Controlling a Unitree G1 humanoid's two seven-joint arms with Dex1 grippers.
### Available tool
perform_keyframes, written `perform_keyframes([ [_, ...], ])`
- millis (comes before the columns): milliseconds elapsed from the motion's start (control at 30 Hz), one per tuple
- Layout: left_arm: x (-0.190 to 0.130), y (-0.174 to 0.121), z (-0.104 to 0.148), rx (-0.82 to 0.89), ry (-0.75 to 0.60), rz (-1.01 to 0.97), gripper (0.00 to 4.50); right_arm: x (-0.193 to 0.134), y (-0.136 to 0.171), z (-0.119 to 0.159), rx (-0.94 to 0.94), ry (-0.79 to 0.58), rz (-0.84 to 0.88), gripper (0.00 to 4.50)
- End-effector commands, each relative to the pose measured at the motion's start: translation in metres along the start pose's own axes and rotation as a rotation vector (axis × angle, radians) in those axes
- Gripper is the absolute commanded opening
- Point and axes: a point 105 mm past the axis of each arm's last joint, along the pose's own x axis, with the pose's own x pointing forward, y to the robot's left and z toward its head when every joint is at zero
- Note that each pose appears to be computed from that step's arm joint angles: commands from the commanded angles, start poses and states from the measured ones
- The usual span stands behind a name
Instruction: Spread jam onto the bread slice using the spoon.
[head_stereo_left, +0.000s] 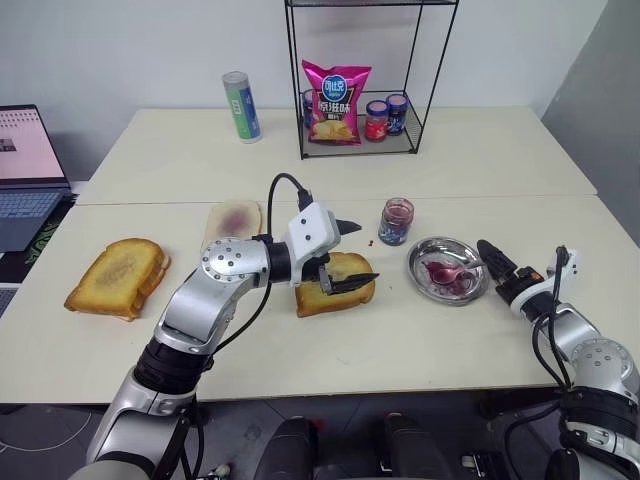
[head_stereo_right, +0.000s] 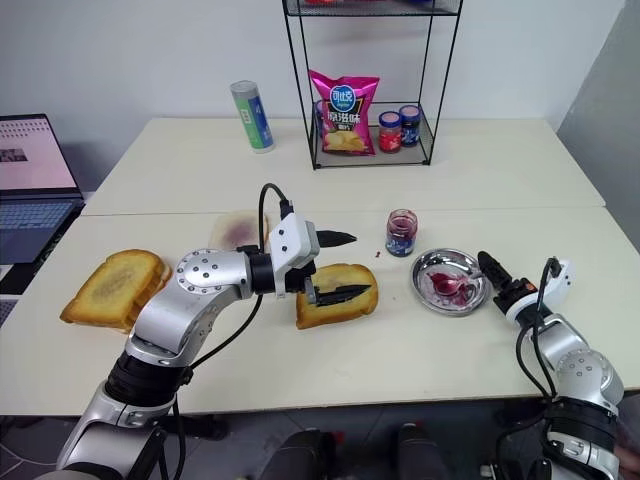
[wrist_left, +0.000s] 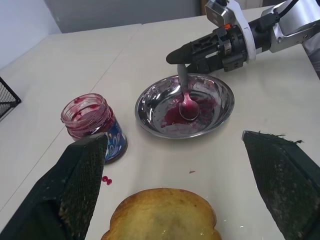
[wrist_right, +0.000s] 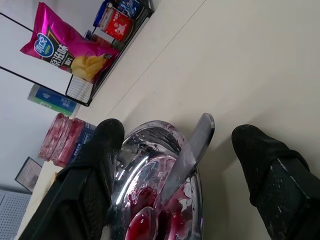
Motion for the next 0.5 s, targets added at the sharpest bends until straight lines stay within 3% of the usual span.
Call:
perform_keyframes([
  [33, -0.0004, -0.0006, 0.0108, 0.037, -0.037, 0.006, 4.50, 0.0013, 0.0061, 0.0114, -0.056, -0.024, 0.008, 3.58],
  [500, -0.0014, -0.0021, 0.0133, 0.035, -0.044, 0.011, 4.50, 0.0035, 0.0087, 0.0166, -0.035, -0.041, 0.024, 3.46],
])
